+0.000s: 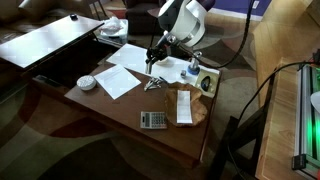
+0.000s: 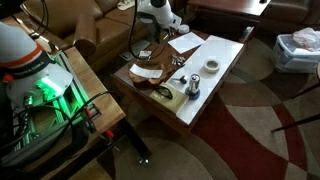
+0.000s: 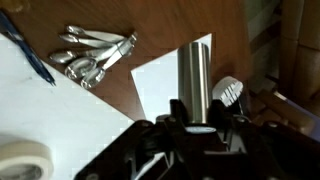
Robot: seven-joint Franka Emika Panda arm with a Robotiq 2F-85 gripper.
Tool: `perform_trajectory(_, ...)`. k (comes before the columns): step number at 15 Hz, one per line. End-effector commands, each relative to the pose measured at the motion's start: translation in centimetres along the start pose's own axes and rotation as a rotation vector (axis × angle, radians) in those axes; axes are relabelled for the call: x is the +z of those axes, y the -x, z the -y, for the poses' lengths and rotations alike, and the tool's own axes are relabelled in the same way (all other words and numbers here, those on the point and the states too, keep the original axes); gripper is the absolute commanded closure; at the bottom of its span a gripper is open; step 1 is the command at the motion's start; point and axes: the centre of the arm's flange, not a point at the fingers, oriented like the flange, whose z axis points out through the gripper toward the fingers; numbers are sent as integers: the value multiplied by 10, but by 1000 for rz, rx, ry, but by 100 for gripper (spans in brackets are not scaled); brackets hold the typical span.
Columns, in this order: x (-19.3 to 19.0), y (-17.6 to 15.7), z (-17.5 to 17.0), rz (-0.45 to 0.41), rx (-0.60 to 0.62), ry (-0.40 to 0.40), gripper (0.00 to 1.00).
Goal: Remove the silver object from the wooden tray
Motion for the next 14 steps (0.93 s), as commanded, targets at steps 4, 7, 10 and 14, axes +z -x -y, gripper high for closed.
perform_trajectory(4, -29, 3, 7, -34, -207, -112, 63)
perform_trajectory(7, -29, 21, -2, 9, -244, -134, 88)
perform_trajectory(10, -27, 31, 16, -117, -449, -215, 88)
perform_trajectory(14, -18, 51, 26, -177, -694, -275, 88)
